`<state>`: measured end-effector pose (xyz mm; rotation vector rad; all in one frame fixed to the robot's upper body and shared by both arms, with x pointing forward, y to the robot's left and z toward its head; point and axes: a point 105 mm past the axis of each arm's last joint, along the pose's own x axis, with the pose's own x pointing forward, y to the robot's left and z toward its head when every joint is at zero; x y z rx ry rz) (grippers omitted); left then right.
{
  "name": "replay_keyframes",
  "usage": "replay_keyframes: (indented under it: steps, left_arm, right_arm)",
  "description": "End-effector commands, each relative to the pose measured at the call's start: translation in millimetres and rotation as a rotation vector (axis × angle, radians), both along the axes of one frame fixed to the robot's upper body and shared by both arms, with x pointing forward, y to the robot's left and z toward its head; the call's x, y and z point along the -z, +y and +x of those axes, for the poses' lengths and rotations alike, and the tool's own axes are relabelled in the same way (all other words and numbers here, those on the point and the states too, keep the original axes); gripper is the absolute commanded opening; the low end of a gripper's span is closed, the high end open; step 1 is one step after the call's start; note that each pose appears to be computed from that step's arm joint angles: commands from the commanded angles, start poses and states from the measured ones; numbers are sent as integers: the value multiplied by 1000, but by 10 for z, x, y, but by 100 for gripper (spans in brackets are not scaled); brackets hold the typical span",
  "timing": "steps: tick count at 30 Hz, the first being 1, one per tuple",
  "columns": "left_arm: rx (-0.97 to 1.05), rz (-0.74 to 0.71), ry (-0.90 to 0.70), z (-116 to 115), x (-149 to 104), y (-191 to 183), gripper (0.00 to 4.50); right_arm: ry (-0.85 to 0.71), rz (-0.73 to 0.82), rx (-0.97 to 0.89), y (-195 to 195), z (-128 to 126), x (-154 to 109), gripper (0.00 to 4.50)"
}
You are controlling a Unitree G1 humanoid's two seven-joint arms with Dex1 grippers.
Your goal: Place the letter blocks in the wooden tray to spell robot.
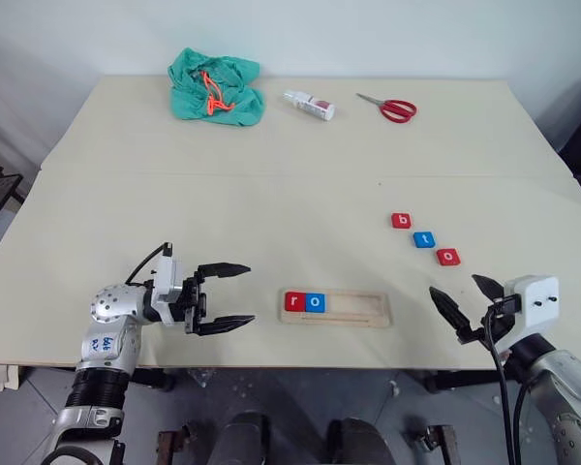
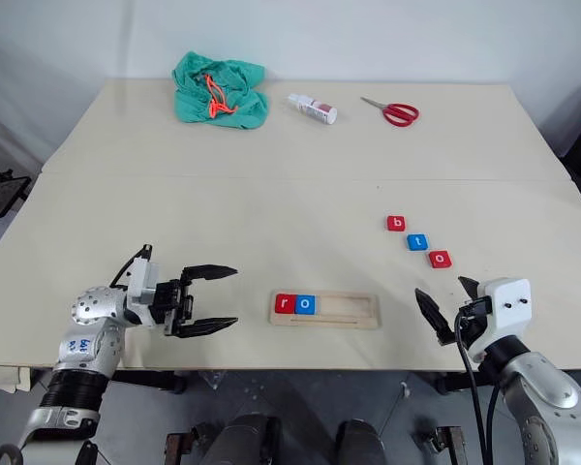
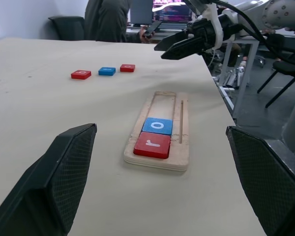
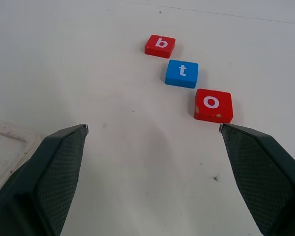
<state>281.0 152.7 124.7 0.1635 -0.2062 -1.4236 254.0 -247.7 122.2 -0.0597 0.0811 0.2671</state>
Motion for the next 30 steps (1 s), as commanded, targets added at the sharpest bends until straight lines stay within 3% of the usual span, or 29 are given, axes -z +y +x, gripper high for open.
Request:
replay_keyframes:
  steps: [1, 14, 25, 30]
  left_arm:
    - [3, -15, -31, -2, -96, 52, 447]
    - [7, -7, -40, 25, -129, 70, 447]
    - [37, 20, -36, -78, -119, 165, 447]
    - [7, 10, -53, -113, -136, 166, 447]
  right_arm:
    - [-45, -19, -18, 8, -21, -125, 450]
    - [-52, -21, -21, -13, 65, -125, 450]
    - [-63, 51, -37, 334, 879, -490, 450]
    - [-19, 11, -95, 555, 1196, -503, 450]
